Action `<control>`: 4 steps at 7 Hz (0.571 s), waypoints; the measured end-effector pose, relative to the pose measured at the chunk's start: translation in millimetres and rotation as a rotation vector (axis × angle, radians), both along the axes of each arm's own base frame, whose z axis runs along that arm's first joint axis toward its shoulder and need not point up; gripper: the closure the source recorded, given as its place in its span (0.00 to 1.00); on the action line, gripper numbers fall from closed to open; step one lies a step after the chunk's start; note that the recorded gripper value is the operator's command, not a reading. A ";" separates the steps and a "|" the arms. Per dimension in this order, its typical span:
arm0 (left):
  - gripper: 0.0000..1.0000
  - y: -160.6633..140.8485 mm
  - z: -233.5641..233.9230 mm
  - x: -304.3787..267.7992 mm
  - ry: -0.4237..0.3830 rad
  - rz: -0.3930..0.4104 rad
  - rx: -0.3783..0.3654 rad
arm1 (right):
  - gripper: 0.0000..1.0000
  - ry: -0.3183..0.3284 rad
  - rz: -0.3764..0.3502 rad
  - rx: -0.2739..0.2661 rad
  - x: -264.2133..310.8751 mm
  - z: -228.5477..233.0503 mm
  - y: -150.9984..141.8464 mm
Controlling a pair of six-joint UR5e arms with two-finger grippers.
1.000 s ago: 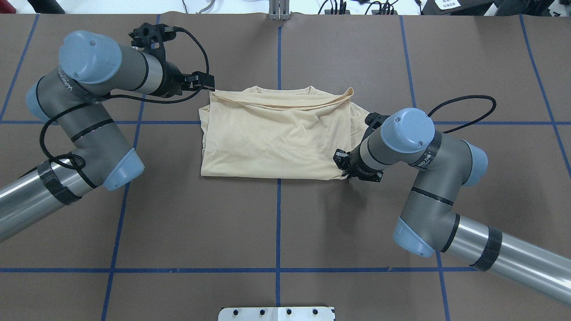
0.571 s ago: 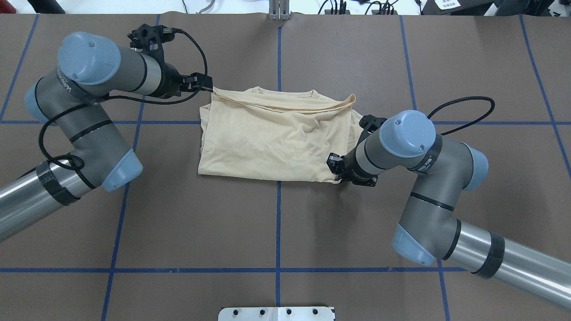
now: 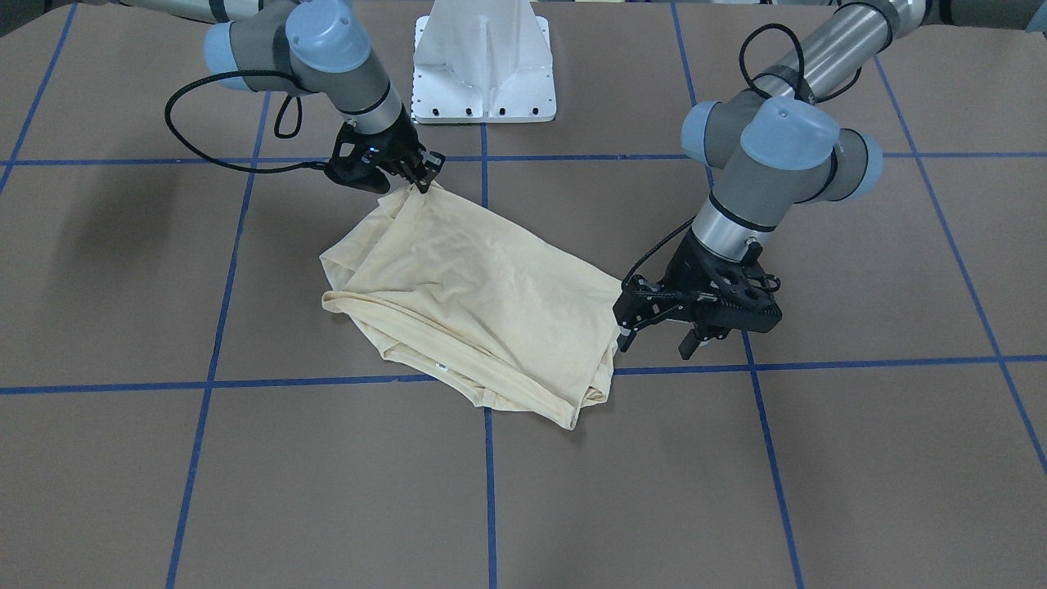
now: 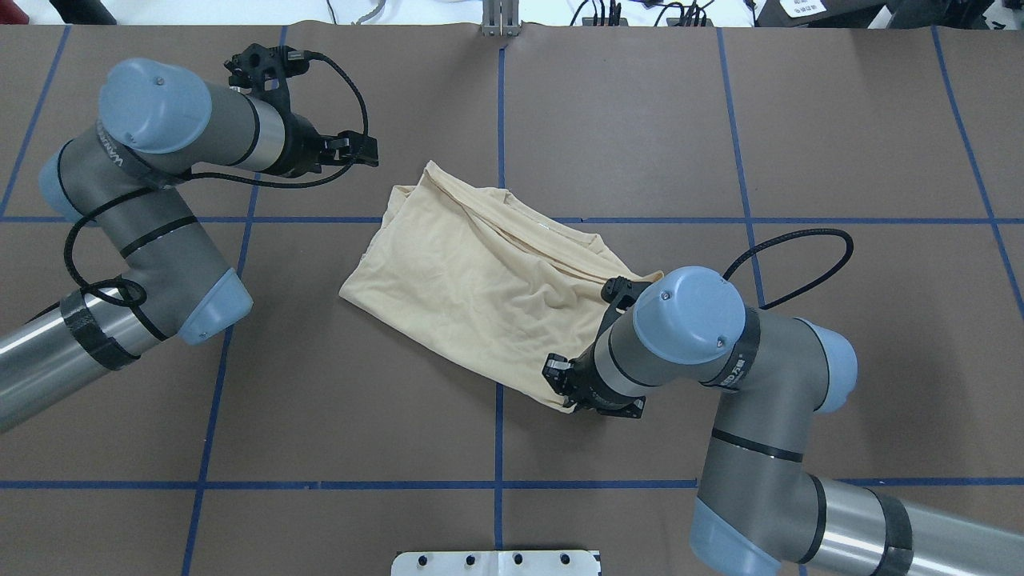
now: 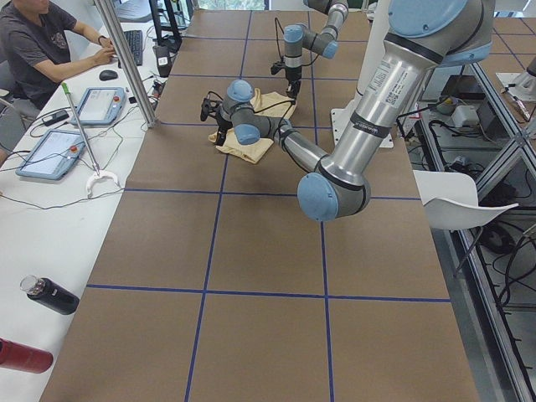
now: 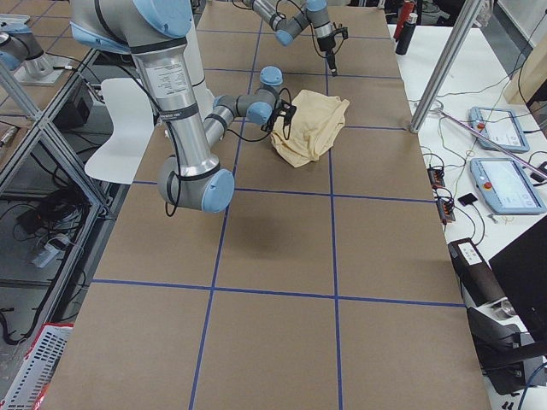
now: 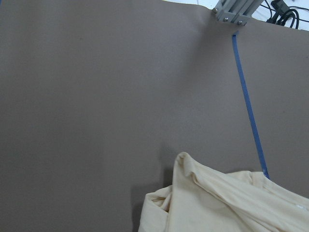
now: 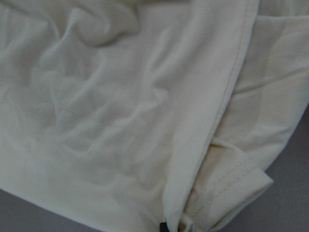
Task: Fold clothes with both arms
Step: 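Pull the shirt edge toward the robot with the right gripper, rotating the bundle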
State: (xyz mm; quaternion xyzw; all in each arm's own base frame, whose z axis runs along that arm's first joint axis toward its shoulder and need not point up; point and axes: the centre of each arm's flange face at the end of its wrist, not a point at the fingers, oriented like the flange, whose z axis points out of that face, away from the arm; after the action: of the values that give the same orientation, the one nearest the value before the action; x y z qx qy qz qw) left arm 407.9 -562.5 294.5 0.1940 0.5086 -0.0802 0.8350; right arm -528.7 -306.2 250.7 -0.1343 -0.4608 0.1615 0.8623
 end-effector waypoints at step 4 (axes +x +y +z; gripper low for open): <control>0.05 8.0 12.4 -6.0 -0.011 0.005 -0.001 | 0.00 -0.054 -0.076 -0.103 -33.3 -41.1 67.1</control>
State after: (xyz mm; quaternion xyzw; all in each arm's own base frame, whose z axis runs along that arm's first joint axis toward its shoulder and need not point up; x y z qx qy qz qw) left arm 401.9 -554.5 306.9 0.1928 0.5045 -0.0773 0.8381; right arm -562.0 -239.1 209.7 -0.2003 -0.4695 0.1485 0.8470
